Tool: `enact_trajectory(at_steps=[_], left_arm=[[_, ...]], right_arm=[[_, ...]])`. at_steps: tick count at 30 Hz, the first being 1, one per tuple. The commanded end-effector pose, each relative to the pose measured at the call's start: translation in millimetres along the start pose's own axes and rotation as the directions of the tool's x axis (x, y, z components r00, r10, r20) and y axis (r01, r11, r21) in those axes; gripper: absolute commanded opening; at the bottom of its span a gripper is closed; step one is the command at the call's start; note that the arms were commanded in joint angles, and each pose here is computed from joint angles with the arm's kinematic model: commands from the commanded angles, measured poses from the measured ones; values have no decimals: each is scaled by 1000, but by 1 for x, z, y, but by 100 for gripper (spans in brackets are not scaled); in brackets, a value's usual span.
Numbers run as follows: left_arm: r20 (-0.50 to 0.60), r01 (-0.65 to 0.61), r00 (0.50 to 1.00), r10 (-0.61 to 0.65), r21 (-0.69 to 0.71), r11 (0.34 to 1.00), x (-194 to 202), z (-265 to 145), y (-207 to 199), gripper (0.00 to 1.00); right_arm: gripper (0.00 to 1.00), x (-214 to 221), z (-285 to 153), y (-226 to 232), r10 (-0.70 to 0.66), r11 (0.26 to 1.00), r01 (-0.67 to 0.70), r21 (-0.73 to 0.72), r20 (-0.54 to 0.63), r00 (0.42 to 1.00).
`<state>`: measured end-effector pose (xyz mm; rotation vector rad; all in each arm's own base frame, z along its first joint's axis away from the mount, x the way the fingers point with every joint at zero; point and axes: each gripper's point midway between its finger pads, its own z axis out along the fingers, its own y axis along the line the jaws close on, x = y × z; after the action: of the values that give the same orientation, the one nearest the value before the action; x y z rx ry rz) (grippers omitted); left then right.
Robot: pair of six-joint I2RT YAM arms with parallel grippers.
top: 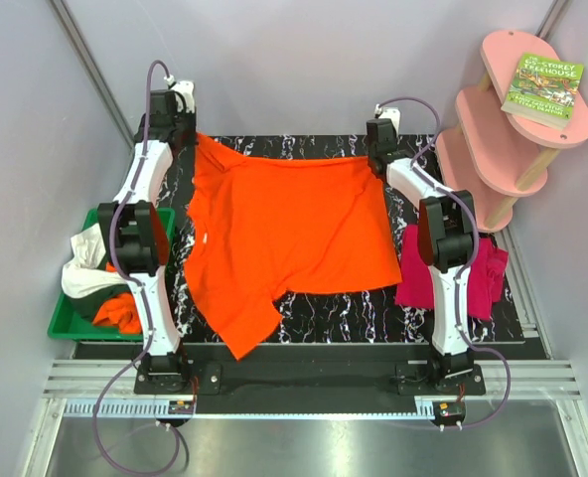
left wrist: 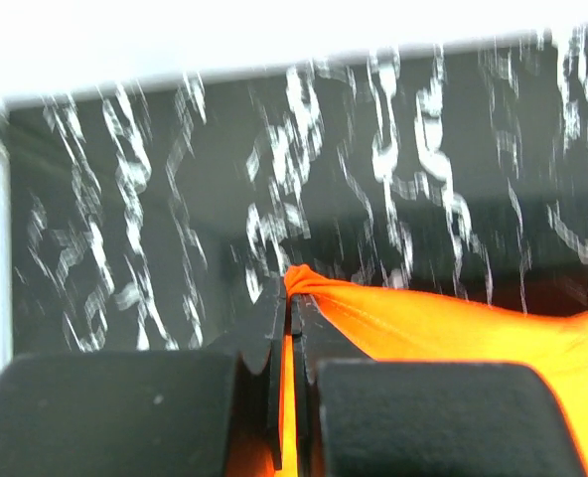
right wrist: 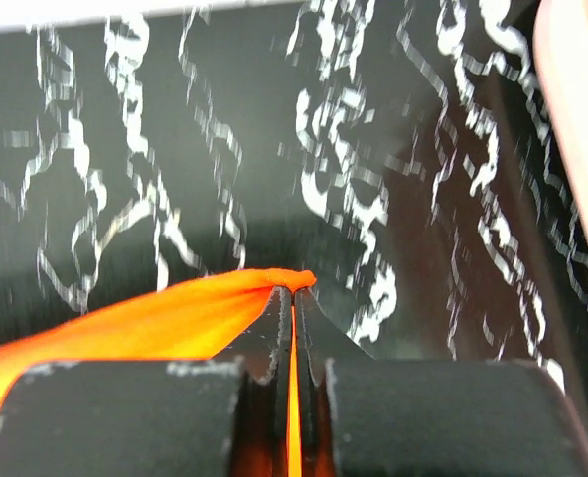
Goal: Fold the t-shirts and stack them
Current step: Flatten out the tshirt, then fold the flattened tshirt in 1/3 of the way
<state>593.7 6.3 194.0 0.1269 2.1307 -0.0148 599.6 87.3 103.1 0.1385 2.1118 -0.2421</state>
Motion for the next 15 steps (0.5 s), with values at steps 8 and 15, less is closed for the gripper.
enact_trajectory(at_steps=[8,15], left_arm=[[61,-34,997,37,-45,998,-34,34,2,0],[85,-13,996,18,-63,998,-38,24,4,0]], right_arm=[[0,-38,32,1,68,997,-65,-42,55,996],[0,-28,36,6,85,995,-83,-64,31,996]])
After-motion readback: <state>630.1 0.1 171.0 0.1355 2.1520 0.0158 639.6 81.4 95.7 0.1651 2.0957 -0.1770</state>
